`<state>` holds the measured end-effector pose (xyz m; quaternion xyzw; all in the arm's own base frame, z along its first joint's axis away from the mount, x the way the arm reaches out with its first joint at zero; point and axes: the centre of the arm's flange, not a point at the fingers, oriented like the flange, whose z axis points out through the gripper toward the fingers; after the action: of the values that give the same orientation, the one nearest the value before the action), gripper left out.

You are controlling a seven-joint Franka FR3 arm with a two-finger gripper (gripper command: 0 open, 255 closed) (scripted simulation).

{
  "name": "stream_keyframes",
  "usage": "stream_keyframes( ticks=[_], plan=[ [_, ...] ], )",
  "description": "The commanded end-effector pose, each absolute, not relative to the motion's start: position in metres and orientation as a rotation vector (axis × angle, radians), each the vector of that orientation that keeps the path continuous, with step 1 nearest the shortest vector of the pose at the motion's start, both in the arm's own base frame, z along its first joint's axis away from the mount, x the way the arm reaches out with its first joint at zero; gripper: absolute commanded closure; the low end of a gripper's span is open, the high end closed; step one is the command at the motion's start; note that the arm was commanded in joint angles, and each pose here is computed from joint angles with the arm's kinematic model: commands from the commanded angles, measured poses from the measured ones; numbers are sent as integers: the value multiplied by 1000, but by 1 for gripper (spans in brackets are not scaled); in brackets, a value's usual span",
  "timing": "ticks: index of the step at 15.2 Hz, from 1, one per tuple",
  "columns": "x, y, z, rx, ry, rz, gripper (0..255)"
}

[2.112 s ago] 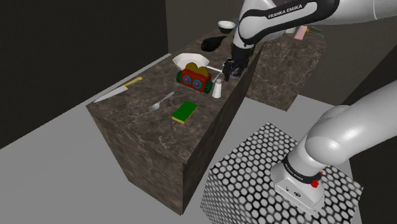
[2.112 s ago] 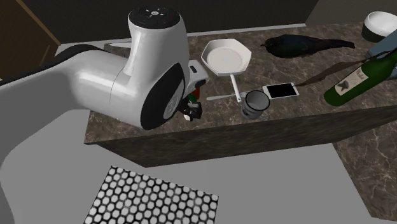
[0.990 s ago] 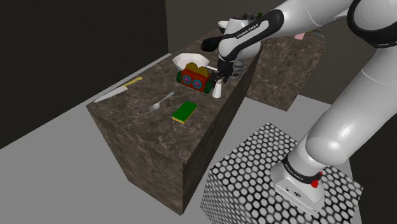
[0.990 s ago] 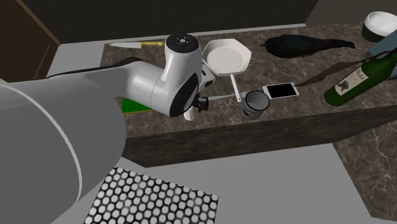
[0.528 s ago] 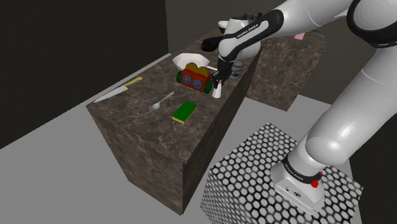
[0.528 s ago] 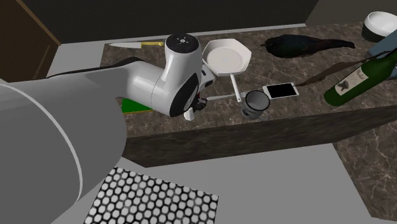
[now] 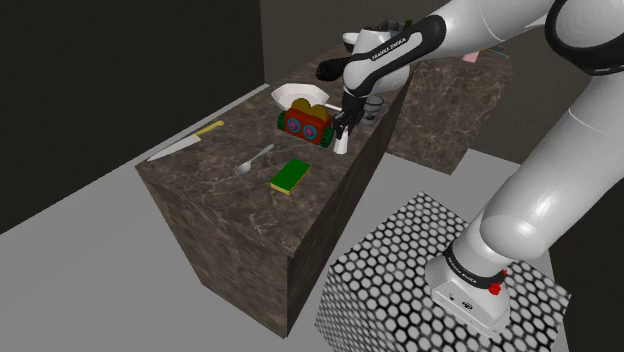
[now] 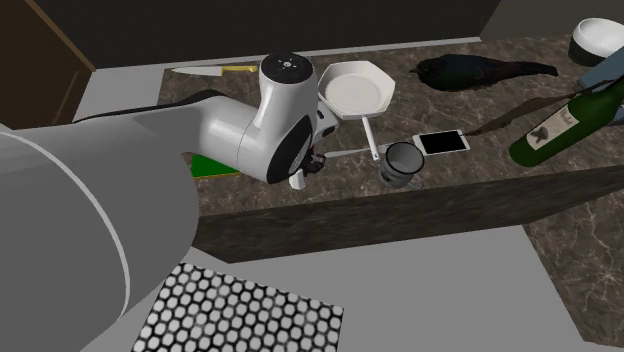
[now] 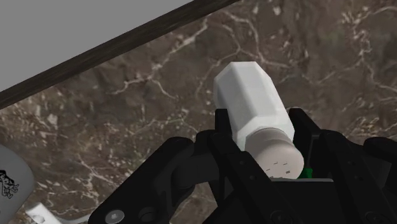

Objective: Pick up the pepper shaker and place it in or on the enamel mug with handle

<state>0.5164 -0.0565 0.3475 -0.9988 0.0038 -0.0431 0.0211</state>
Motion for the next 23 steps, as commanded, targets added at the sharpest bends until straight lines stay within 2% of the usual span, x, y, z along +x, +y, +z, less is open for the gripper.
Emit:
stream_keyframes(
  ticks=[1, 23],
  plan=[
    [516, -56, 353, -3096, 11, -133, 255],
    [516, -56, 469, -3096, 11, -133, 255]
  ],
)
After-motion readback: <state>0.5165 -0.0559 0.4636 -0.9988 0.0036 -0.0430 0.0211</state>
